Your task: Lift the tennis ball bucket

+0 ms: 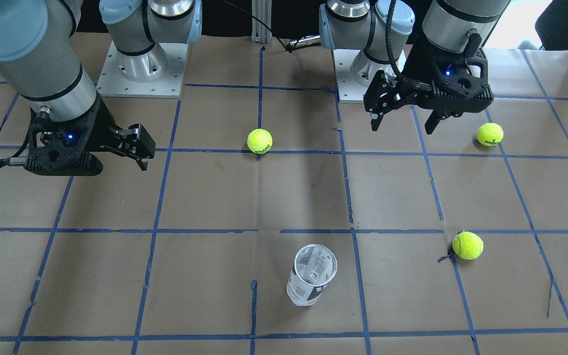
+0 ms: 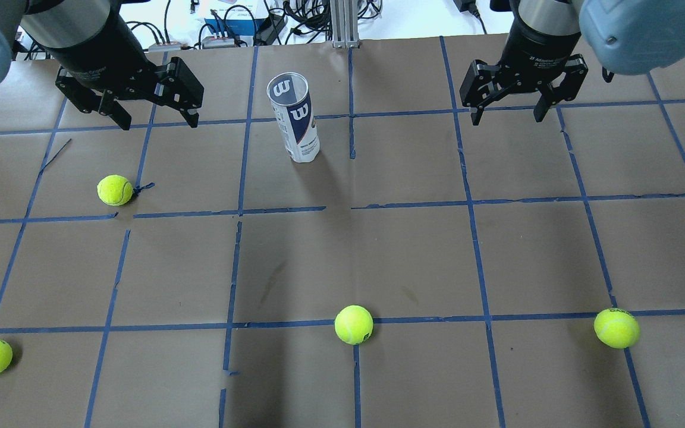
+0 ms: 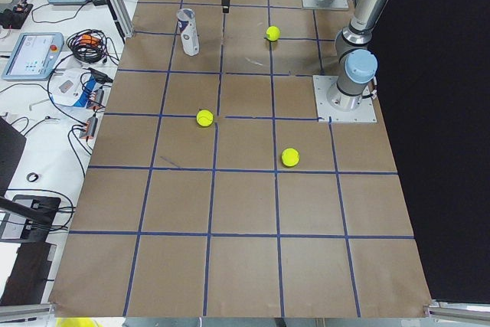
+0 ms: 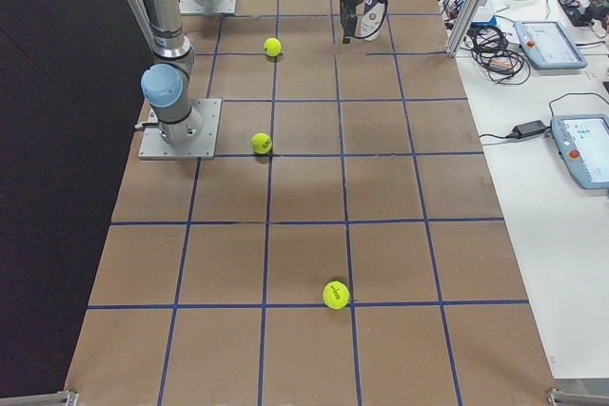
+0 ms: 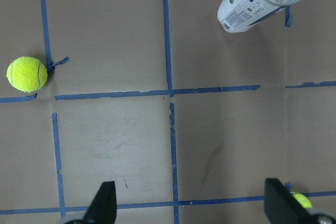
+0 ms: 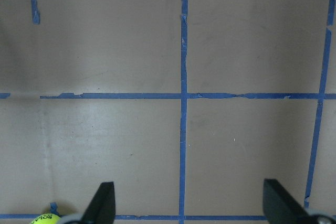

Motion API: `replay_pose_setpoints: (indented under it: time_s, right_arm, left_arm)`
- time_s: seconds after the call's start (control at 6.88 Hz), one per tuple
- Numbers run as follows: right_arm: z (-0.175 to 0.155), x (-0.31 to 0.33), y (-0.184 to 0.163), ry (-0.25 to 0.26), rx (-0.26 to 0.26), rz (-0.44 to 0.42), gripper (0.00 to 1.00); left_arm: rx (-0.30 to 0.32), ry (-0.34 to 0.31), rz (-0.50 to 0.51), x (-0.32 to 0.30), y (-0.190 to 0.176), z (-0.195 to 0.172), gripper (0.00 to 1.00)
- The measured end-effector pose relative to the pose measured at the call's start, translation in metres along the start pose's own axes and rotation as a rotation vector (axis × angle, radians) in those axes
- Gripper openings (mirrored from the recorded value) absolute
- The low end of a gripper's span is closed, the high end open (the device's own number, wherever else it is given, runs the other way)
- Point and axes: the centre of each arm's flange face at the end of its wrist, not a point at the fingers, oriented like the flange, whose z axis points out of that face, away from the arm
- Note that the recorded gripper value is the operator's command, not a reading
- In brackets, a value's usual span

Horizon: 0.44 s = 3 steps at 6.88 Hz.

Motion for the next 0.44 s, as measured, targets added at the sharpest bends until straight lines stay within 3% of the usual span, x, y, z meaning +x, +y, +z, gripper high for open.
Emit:
replay_pose_setpoints:
  time_s: [0.44]
  right_arm:
    - [-0.0014, 0.0004, 0.0014, 0.004, 0.001, -0.002, 1.00]
  left_arm:
    - [0.002, 0.002, 0.001, 0.0002, 0.0001, -0.0011, 1.00]
